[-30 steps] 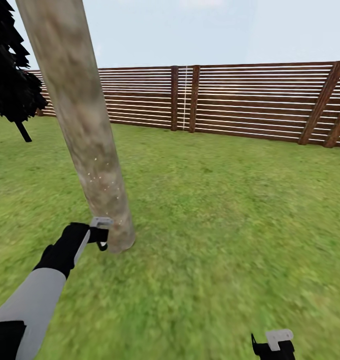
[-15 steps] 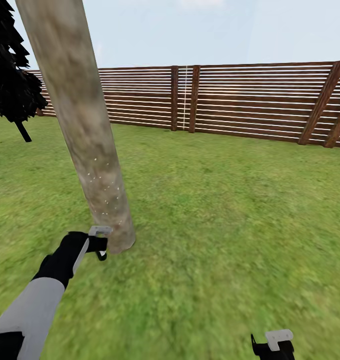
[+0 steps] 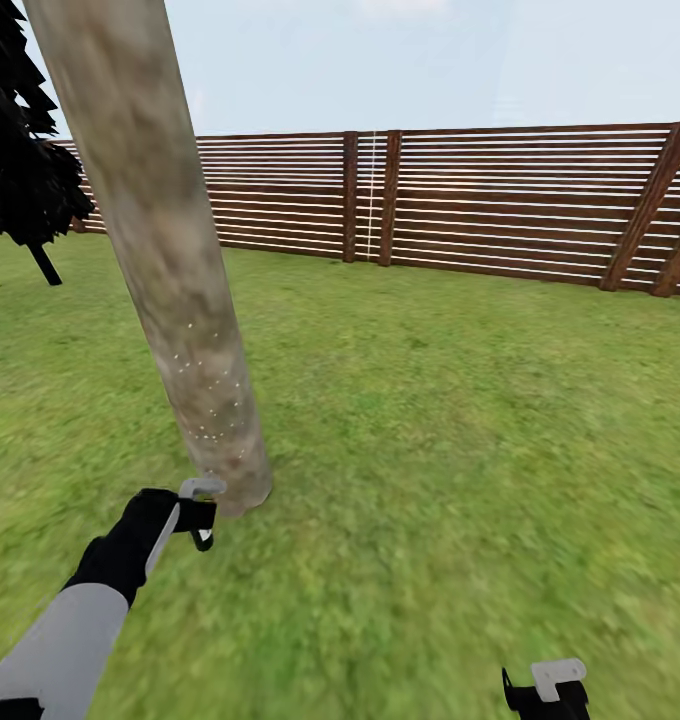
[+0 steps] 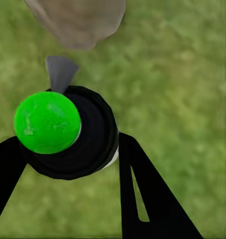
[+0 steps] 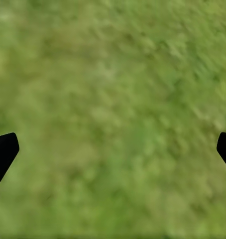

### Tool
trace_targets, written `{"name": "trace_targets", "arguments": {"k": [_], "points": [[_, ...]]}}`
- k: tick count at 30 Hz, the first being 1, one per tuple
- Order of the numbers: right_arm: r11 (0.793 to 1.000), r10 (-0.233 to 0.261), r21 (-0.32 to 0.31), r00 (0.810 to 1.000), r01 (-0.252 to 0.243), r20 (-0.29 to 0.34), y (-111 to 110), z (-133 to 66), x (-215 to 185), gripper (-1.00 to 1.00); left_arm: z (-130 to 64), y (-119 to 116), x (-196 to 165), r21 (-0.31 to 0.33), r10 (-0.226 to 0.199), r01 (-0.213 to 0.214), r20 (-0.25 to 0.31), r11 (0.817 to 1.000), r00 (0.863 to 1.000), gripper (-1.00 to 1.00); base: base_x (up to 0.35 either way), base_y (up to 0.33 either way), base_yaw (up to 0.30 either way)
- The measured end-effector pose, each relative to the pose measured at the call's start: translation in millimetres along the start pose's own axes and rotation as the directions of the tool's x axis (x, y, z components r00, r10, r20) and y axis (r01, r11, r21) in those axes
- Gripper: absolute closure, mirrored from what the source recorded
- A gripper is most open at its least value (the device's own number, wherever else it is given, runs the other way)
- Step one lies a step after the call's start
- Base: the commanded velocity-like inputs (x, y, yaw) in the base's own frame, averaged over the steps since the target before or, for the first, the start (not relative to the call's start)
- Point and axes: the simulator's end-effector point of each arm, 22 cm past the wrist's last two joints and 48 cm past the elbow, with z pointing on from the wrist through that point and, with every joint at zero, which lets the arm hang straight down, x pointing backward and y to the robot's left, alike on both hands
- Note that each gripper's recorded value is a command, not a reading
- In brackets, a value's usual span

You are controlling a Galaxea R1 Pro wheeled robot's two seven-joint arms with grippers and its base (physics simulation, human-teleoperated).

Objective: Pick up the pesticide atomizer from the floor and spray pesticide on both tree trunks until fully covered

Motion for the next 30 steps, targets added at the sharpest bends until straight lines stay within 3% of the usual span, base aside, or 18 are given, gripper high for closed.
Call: {"name": "trace_targets", "arguments": {"k": [3,6,8,11,12,15,17,20,30], "points": [[1.000,0.000,0.000,1.000,0.000,0.001,0,0.0,0,-1.00,1.2,17,11,-0.030,-0.002,0.002,-0.014,1.000,1.000,1.00,0.000,0.000,0.000],[1.000,0.000,0.000,1.000,0.000,0.000,0,0.0,0,-1.00,0.6,52,28,-0.081,-0.011,0.008,-0.035,0.997,0.999,1.00,0.000,0.000,0.000],[1.000,0.000,0.000,1.000,0.000,0.000,0,0.0,0,-1.00,3.7,43,38,-0.063,-0.022,0.019,-0.047,0.998,0.999,1.00,0.000,0.000,0.000],[1.000,0.000,0.000,1.000,0.000,0.000,0,0.0,0,-1.00,14.4,2,57,-0.005,-0.028,0.028,-0.089,1.000,0.996,1.00,0.000,0.000,0.000],[1.000,0.000,0.000,1.000,0.000,0.000,0,0.0,0,-1.00,15.5,-2,59,-0.003,-0.024,0.024,-0.094,1.000,0.995,1.00,0.000,0.000,0.000],[1.000,0.000,0.000,1.000,0.000,0.000,0,0.0,0,-1.00,15.8,4,61,-0.018,-0.020,0.019,-0.100,1.000,0.995,1.00,0.000,0.000,0.040],[1.000,0.001,-0.001,1.000,-0.001,0.000,1,0.0,0,-1.00,14.3,24,62,-0.066,-0.015,0.009,-0.102,0.998,0.995,1.00,0.070,-0.045,0.227],[1.000,0.001,0.000,1.000,-0.001,0.001,1,-0.1,-1,-1.00,13.4,34,62,-0.123,-0.021,0.009,-0.101,0.992,0.995,1.00,0.166,-0.175,0.125],[1.000,-0.001,0.004,1.000,0.001,0.001,-2,0.1,0,-1.00,15.5,17,64,-0.102,-0.034,0.023,-0.104,0.994,0.994,1.00,0.125,-0.246,0.003]]}}
